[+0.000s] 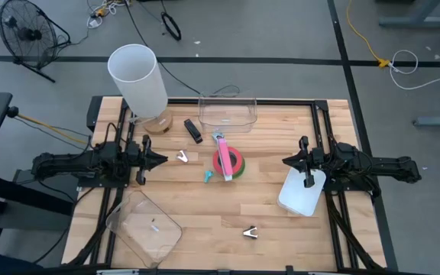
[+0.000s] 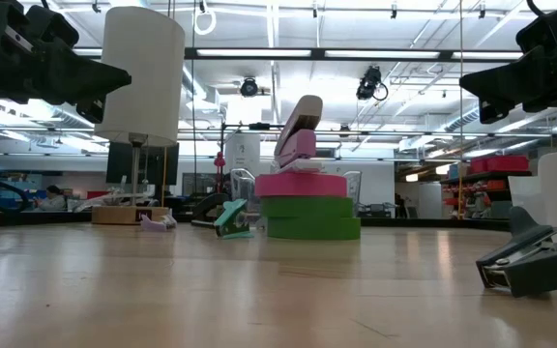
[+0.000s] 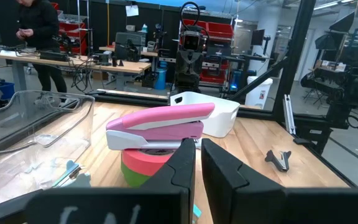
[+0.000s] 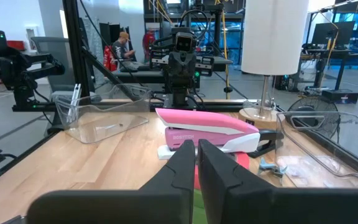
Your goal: Pick and place Stapler, Stapler remover, tape
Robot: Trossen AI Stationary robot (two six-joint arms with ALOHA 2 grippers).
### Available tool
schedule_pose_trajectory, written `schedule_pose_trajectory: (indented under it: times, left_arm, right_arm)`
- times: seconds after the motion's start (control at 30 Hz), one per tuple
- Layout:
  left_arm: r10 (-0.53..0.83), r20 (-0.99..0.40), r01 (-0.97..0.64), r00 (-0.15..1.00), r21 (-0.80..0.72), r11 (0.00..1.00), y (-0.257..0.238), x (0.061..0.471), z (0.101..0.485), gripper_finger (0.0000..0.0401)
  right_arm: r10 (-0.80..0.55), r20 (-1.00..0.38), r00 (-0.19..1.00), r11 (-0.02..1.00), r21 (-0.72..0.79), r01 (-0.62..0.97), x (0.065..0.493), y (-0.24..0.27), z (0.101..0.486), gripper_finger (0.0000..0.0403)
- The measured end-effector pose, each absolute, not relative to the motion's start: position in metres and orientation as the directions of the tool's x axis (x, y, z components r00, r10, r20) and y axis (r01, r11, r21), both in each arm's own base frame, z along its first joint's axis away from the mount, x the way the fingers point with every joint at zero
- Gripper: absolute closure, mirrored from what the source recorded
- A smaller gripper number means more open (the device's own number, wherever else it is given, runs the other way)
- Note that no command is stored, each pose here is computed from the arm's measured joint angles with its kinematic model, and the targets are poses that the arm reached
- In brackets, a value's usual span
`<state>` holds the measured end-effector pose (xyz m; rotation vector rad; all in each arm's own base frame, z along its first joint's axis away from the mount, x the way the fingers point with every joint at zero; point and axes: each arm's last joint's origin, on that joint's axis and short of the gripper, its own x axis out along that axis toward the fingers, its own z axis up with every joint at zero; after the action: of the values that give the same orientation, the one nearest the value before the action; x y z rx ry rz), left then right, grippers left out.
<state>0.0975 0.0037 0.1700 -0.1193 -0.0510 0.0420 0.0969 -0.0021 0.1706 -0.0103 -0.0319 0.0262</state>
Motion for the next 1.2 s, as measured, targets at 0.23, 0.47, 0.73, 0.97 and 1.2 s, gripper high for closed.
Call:
schedule_pose_trajectory:
  times: [0.23, 0.47, 0.73, 0.97, 1.2]
  left_arm:
    - [0.045, 0.049, -0.039, 0.998, -0.12, 0.992, 0.004, 0.097, 0.17, 0.0371]
    - [0.045, 0.048, -0.038, 0.998, -0.12, 0.992, 0.004, 0.097, 0.17, 0.0371]
    - [0.045, 0.048, -0.039, 0.998, -0.12, 0.992, 0.004, 0.097, 0.17, 0.0371]
    - [0.045, 0.048, -0.039, 0.998, -0.12, 0.992, 0.004, 0.097, 0.17, 0.0371]
    - [0.045, 0.048, -0.039, 0.998, -0.12, 0.992, 0.004, 0.097, 0.17, 0.0371]
  right_arm:
    - [0.026, 0.031, 0.999, 1.0, -0.011, -0.026, 0.097, -0.002, 0.171, 0.0378]
    - [0.026, 0.042, 0.999, 0.999, -0.02, -0.025, 0.097, -0.002, 0.172, 0.0378]
    - [0.046, 0.253, 0.966, 0.969, 0.223, -0.105, 0.094, -0.001, 0.192, 0.0378]
    - [-0.017, 0.472, 0.881, 0.916, 0.362, -0.176, 0.085, -0.003, 0.213, 0.0378]
    - [-0.122, 0.586, 0.801, 0.918, 0.374, -0.134, 0.078, -0.006, 0.224, 0.0379]
